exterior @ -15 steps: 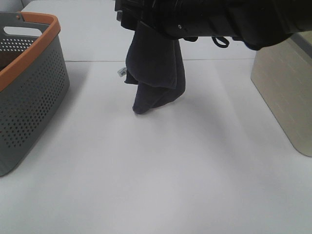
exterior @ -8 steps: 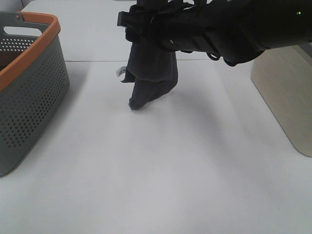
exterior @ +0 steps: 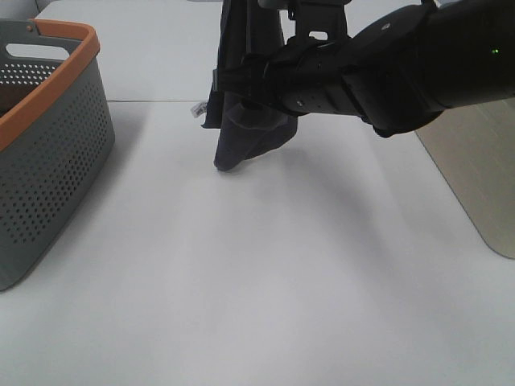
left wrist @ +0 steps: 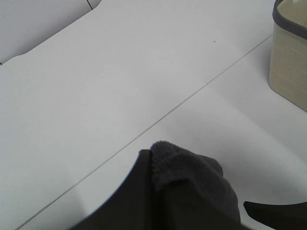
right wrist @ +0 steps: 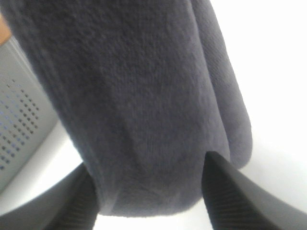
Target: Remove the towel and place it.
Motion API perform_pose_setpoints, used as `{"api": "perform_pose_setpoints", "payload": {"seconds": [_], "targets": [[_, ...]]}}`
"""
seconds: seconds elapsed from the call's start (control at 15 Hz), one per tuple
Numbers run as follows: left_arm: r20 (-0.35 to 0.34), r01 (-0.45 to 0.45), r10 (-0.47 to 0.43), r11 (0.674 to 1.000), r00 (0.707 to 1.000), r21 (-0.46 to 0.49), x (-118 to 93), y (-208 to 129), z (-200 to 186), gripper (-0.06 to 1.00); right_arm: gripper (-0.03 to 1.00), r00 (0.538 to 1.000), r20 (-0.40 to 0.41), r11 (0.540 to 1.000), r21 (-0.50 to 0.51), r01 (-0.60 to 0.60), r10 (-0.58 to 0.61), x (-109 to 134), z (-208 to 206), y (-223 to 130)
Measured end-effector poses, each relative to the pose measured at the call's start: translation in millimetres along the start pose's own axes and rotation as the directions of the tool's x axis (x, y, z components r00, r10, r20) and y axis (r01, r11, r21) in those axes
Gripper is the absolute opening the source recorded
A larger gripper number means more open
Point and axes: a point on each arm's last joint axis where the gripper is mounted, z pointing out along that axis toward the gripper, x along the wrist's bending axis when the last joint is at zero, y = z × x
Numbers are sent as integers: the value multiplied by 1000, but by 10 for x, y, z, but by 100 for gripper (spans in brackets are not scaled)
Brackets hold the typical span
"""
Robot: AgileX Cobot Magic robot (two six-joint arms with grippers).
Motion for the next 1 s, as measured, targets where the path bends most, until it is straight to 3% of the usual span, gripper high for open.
{"api": "perform_pose_setpoints", "payload": {"seconds": [0.4, 0.73, 1.0], "targets": [[-4, -3, 3, 1000, 1000, 0, 4, 0, 0, 0, 46, 999, 42, 998, 64, -9, 6, -72, -3, -136], [-4, -3, 3, 1000, 1000, 0, 4, 0, 0, 0, 25, 999, 44, 998, 64, -1, -2, -74, -3, -136], [-5, -3, 3, 1000, 1000, 3, 5, -3, 0, 0, 0, 997, -48, 989, 126, 72, -66, -16, -57, -200]]}}
